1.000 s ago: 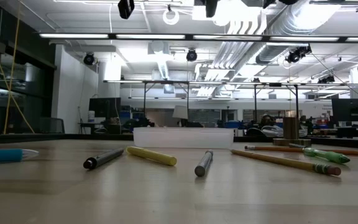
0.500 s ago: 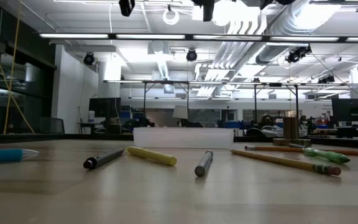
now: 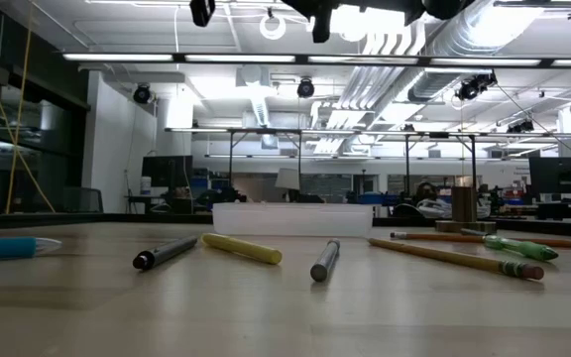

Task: Pick & place school supplies into a supply box
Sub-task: Put the top yellow pen into the orange supply box

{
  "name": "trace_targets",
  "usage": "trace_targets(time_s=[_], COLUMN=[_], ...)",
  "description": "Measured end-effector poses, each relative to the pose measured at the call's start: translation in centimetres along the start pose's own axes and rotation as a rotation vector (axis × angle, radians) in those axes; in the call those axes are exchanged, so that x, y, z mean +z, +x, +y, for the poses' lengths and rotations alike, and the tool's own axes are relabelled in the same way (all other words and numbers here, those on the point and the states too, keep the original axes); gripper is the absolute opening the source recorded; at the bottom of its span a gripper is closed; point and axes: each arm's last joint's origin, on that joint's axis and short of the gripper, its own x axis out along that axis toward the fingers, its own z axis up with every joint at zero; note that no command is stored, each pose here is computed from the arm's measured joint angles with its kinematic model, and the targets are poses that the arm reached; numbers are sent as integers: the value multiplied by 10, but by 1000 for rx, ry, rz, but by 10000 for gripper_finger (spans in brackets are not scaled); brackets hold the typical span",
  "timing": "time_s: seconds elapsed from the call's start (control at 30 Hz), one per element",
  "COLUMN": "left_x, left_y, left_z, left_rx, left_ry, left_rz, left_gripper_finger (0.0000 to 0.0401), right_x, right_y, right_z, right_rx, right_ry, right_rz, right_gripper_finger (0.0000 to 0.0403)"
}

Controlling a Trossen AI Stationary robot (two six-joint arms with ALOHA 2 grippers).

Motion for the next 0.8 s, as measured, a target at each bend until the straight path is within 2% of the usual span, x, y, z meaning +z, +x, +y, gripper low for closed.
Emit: trace_targets(time_s=[0.33, 0.8], left_x=[3, -2], left_y=[0, 19], left_z=[-1, 7], left_rx=[-9, -14], left_ry=[2, -14], left_rz=[-32, -22], left_gripper_finger=[11, 5], right_x=[1, 3], right_y=[0, -1], right_z=[0, -5], right_rx=[-15, -20], right_ry=[-20, -17], right_rz=[-10, -19], right_gripper_finger=[213, 213])
